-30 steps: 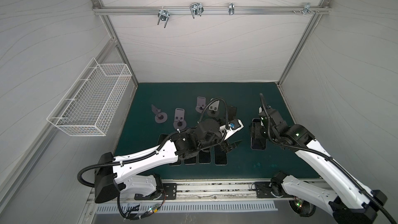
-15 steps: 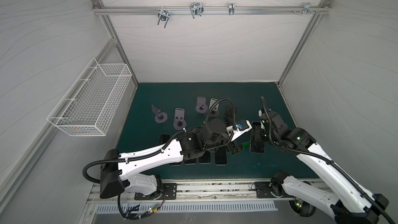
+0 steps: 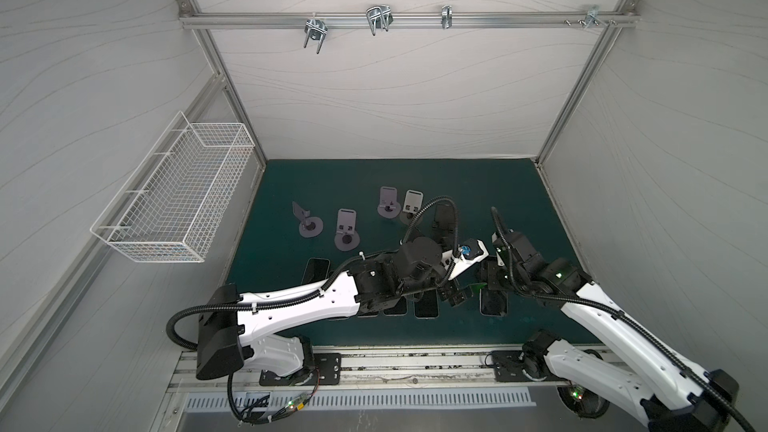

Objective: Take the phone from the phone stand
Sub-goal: 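Carry the phone nearer the robot beside the row of flat phones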

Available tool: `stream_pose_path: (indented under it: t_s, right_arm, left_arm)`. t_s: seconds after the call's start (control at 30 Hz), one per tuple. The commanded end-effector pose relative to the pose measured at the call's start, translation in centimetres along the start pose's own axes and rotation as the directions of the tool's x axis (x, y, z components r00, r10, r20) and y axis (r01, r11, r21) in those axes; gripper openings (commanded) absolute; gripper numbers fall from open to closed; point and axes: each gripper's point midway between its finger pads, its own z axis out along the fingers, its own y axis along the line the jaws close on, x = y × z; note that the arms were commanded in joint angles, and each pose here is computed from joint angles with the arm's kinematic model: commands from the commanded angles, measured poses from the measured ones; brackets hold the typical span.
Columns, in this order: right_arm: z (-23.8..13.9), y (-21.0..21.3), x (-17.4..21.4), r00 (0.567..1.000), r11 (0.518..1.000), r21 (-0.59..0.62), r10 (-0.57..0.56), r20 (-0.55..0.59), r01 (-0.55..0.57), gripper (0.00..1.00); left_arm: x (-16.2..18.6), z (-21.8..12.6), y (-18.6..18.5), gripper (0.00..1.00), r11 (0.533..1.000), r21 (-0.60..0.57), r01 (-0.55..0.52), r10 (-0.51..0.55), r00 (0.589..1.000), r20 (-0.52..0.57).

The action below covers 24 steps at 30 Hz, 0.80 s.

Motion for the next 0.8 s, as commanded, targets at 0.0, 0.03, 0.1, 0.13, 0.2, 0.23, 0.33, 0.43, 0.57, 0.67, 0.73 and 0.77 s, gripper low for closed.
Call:
stream_pose_path:
  t_s: [0.0, 0.03, 0.1, 0.13, 0.2, 0.23, 0.33, 0.43, 0.57, 0.67, 0.73, 0.77]
  right_arm:
    - [0.5, 0.9, -0.3, 0.999, 0.998, -0.046, 0.050, 0.009, -0.050, 0.60]
    - [0.7, 0.9, -0.2, 0.998, 0.997, -0.049, 0.058, 0.006, -0.057, 0.60]
    - [1.2, 0.9, 0.0, 0.998, 0.997, -0.049, 0.064, -0.004, -0.064, 0.60]
    - [1.4, 0.9, 0.2, 0.998, 0.996, -0.050, 0.069, -0.011, -0.069, 0.60]
    - [2.0, 0.9, 0.5, 0.997, 0.996, -0.049, 0.074, -0.026, -0.075, 0.60]
    - [2.2, 1.0, 0.6, 0.997, 0.996, -0.051, 0.074, -0.034, -0.075, 0.60]
    - [3.0, 1.3, 0.8, 0.996, 0.996, -0.052, 0.076, -0.054, -0.079, 0.60]
    - [3.7, 1.8, 0.7, 0.995, 0.995, -0.060, 0.074, -0.072, -0.079, 0.60]
    - [5.1, 2.5, 0.7, 0.991, 0.993, -0.069, 0.087, -0.101, -0.094, 0.61]
    - [5.9, 3.2, 0.5, 0.988, 0.993, -0.077, 0.083, -0.127, -0.094, 0.61]
    - [6.5, 3.4, 0.5, 0.986, 0.993, -0.075, 0.084, -0.142, -0.095, 0.62]
    - [6.7, 3.5, 0.4, 0.986, 0.993, -0.074, 0.084, -0.143, -0.095, 0.62]
  left_arm:
    - [-1.4, 0.2, -0.4, 0.88, 1.000, 0.017, 0.012, -0.013, 0.999, 0.052]
    - [-1.4, 0.2, -0.4, 0.88, 1.000, 0.018, 0.016, -0.017, 0.998, 0.052]
    - [-1.2, 0.3, -0.5, 0.88, 1.000, 0.018, 0.019, -0.020, 0.998, 0.052]
    - [-1.1, 0.3, -0.4, 0.88, 1.000, 0.014, 0.024, -0.024, 0.998, 0.050]
    - [-0.9, 0.2, -0.3, 0.88, 1.000, 0.008, 0.030, -0.030, 0.998, 0.049]
    - [-0.7, 0.1, -0.3, 0.88, 0.999, 0.002, 0.038, -0.038, 0.998, 0.046]
    - [-0.6, -0.3, 0.0, 0.88, 0.998, -0.013, 0.061, -0.060, 0.997, 0.040]
    - [-0.7, -1.1, 0.2, 0.88, 0.997, -0.028, 0.075, -0.074, 0.997, 0.037]
    - [-0.3, -2.2, 0.8, 0.88, 0.993, -0.067, 0.093, -0.090, 0.995, 0.045]
    - [0.2, -2.8, 1.0, 0.88, 0.992, -0.083, 0.093, -0.090, 0.995, 0.033]
    - [0.5, -3.2, 1.1, 0.88, 0.992, -0.092, 0.088, -0.086, 0.996, 0.024]
    - [0.6, -3.3, 1.2, 0.88, 0.992, -0.095, 0.087, -0.085, 0.996, 0.020]
